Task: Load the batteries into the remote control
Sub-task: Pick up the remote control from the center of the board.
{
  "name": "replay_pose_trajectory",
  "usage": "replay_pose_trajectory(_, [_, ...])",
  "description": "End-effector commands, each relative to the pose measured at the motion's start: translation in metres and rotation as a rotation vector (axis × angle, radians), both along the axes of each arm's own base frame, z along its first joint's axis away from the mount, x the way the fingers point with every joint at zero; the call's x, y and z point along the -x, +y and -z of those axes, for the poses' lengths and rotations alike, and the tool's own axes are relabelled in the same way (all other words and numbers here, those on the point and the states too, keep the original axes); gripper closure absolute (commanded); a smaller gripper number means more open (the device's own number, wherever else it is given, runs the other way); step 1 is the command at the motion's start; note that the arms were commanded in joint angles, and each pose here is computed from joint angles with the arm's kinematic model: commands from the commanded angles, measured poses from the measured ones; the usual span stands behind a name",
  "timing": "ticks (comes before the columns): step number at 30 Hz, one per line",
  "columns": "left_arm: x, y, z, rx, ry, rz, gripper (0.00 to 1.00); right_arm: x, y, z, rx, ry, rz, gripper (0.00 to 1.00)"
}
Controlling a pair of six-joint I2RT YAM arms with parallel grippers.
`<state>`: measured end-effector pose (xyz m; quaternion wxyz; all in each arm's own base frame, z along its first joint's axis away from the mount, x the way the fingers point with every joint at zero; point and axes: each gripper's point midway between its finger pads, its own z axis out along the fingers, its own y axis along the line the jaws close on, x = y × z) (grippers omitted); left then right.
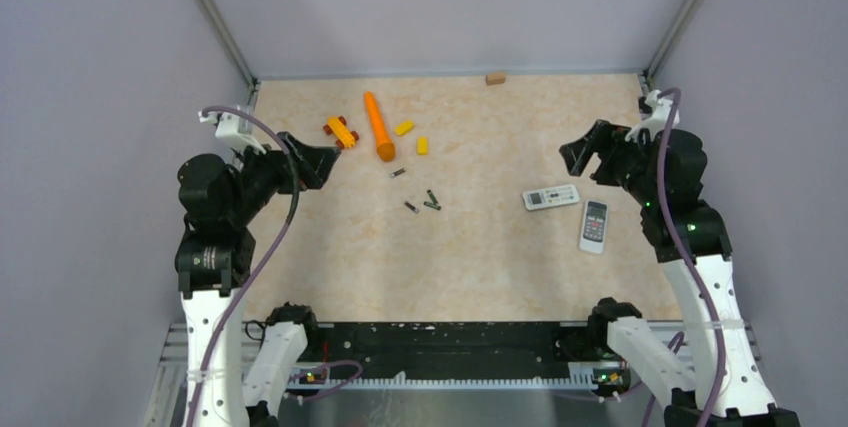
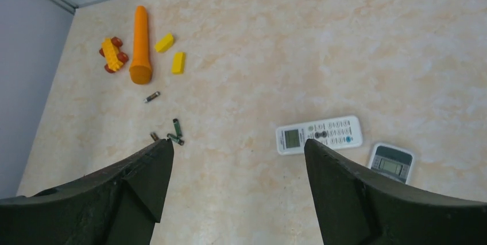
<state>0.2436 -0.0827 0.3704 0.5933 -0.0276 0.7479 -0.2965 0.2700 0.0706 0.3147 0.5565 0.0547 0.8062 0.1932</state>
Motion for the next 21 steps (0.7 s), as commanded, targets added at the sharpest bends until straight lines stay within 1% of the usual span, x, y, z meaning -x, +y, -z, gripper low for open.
replay_pose_trajectory(1, [-0.004, 0.002, 0.001, 0.013, -0.045, -0.012, 0.01, -0.005, -0.008, 0.01, -0.008, -0.006, 0.048, 0.13])
replay_pose_trajectory(7, [-0.009, 0.009, 0.018, -0.006, -0.004, -0.054, 0.01, -0.013, -0.02, 0.05, 0.003, 0.056, 0.135, 0.13])
replay_pose_trajectory(11, [-0.008, 0.011, 0.024, -0.022, -0.009, -0.063, 0.01, -0.017, -0.037, 0.071, 0.041, 0.094, 0.226, 0.13])
replay_pose_trajectory(17, [-0.007, 0.016, 0.031, -0.027, 0.002, -0.097, 0.01, -0.004, -0.072, 0.112, 0.17, 0.199, 0.381, 0.12])
replay_pose_trajectory(21, [-0.005, 0.017, 0.03, -0.027, -0.002, -0.104, 0.01, 0.011, -0.101, 0.131, 0.252, 0.282, 0.537, 0.1])
